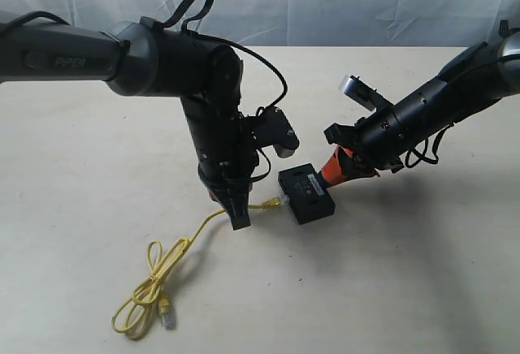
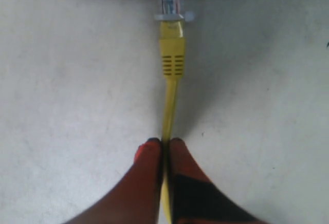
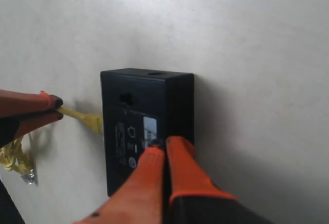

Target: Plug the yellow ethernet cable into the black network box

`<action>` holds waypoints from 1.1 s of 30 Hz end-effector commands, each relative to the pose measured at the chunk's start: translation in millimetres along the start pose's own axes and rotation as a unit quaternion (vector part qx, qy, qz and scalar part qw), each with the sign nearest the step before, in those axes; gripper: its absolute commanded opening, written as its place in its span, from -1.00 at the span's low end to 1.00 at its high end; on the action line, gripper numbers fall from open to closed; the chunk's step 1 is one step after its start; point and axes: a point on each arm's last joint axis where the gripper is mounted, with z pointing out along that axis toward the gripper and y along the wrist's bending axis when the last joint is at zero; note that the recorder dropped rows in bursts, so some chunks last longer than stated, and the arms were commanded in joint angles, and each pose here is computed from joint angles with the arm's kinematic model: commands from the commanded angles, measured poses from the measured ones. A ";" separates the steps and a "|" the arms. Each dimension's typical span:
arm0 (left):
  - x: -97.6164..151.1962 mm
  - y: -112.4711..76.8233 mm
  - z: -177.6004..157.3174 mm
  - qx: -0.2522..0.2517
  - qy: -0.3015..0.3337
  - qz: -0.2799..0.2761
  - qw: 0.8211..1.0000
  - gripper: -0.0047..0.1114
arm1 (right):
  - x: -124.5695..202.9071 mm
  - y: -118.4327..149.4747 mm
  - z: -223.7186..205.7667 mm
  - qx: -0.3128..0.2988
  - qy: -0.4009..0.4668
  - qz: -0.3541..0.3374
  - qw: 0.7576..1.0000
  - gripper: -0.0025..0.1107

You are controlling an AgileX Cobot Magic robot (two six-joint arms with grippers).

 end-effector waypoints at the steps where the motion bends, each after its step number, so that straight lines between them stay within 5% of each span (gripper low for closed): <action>1: -2.2 -0.8 -5.7 -0.006 -0.007 0.001 1.000 -0.92 | 0.0 2.1 -1.1 0.006 -0.001 -0.008 1.000 -0.97; 33: -4.3 3.4 -5.9 -0.029 -0.018 0.010 0.999 -0.92 | 0.4 1.1 -1.0 0.012 0.001 -0.012 1.000 -0.97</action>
